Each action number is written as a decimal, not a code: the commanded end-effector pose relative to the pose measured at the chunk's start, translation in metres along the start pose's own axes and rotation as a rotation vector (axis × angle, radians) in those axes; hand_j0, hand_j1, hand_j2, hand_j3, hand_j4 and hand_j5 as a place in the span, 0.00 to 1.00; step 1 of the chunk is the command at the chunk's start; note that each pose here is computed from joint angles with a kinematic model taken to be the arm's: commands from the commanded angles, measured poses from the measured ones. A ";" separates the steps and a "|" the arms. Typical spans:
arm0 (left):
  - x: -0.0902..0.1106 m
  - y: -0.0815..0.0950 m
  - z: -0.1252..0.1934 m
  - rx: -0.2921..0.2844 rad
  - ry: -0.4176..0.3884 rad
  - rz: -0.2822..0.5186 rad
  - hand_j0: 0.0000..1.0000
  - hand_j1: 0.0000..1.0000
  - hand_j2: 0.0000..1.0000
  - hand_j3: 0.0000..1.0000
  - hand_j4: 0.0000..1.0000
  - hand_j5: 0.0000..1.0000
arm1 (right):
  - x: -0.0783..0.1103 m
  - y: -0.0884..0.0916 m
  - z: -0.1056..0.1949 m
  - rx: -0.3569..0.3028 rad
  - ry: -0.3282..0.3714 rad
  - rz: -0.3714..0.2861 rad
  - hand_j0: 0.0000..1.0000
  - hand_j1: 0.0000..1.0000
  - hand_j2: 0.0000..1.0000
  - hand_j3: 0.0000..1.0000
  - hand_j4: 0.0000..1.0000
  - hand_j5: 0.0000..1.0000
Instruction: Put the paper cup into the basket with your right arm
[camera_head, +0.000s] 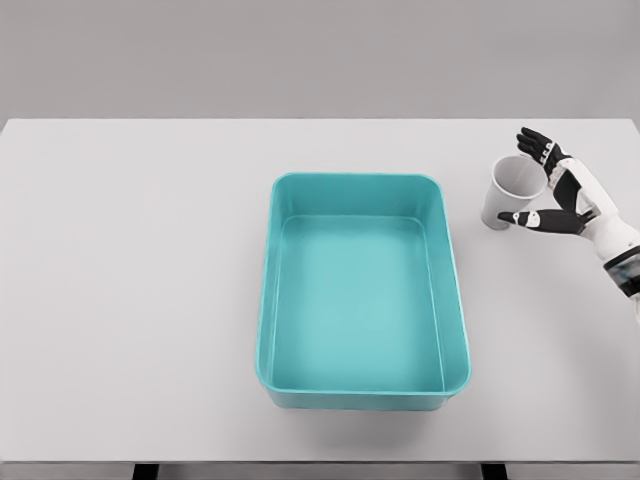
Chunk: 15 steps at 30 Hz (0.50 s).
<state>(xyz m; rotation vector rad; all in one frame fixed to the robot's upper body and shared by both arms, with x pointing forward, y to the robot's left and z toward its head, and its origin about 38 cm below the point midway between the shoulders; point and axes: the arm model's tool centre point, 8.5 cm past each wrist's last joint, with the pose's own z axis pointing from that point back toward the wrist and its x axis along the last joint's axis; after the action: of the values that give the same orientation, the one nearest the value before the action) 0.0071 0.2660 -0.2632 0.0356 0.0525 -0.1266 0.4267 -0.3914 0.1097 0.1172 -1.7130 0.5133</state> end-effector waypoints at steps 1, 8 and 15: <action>-0.001 0.000 0.000 0.000 0.003 0.000 1.00 1.00 1.00 1.00 1.00 1.00 | 0.000 0.000 0.000 0.006 0.002 0.005 0.95 0.95 0.95 0.95 0.95 0.95; 0.000 0.000 0.000 0.000 -0.001 0.000 1.00 1.00 1.00 1.00 1.00 1.00 | -0.001 0.000 0.001 0.005 0.003 0.005 0.66 0.66 0.66 0.66 0.66 0.66; 0.000 0.000 0.000 0.000 0.001 0.000 1.00 1.00 1.00 1.00 1.00 1.00 | -0.001 -0.001 0.001 0.006 0.004 0.008 0.62 0.62 0.62 0.62 0.62 0.62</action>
<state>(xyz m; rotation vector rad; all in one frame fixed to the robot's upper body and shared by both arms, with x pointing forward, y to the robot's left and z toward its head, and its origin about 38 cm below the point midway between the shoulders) 0.0070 0.2660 -0.2632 0.0356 0.0526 -0.1266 0.4266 -0.3920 0.1099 0.1156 -1.7114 0.5238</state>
